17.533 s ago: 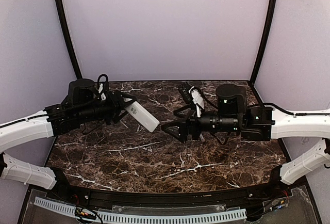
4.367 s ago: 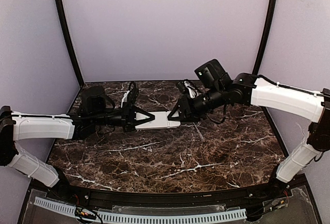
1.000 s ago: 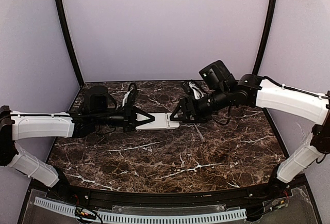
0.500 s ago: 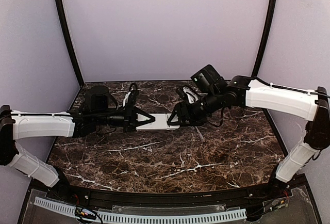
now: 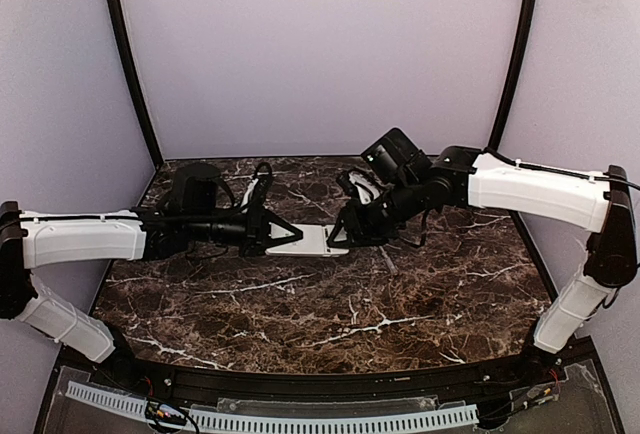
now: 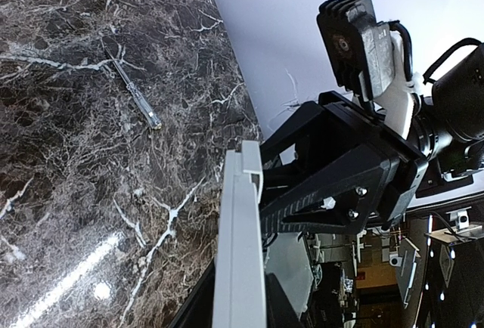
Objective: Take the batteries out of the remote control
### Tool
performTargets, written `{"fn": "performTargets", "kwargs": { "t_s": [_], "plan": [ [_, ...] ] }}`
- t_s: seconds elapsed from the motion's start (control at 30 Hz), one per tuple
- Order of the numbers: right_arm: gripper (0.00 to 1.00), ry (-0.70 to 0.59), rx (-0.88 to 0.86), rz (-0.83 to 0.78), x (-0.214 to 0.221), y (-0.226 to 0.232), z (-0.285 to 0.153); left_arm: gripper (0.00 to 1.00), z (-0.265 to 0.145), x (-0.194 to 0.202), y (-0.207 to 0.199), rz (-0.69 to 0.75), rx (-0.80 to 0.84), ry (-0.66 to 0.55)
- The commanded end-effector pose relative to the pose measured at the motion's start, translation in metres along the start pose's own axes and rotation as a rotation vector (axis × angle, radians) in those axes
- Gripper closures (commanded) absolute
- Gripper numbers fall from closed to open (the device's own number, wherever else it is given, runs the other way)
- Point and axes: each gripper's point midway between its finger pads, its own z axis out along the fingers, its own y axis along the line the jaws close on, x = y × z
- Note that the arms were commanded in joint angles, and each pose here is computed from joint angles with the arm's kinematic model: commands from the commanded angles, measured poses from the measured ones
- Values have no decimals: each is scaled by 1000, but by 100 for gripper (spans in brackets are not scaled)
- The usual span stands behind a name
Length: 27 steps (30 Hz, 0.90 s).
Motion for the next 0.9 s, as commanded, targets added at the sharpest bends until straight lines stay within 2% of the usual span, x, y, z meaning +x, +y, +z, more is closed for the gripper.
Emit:
{"fn": "performTargets", "kwargs": {
  "t_s": [0.0,0.5,0.87],
  "plan": [
    [68,17,64,-4,3,-12,6,100,0,-7,-9,50,-5,-11],
    [71,-11,118,-20,-2,-17,-6,100,1,-15,15,67,-175,-40],
    [71,-49,213,27,3,-69,-42,100,-6,-7,15,88,-171,-28]
  ]
}}
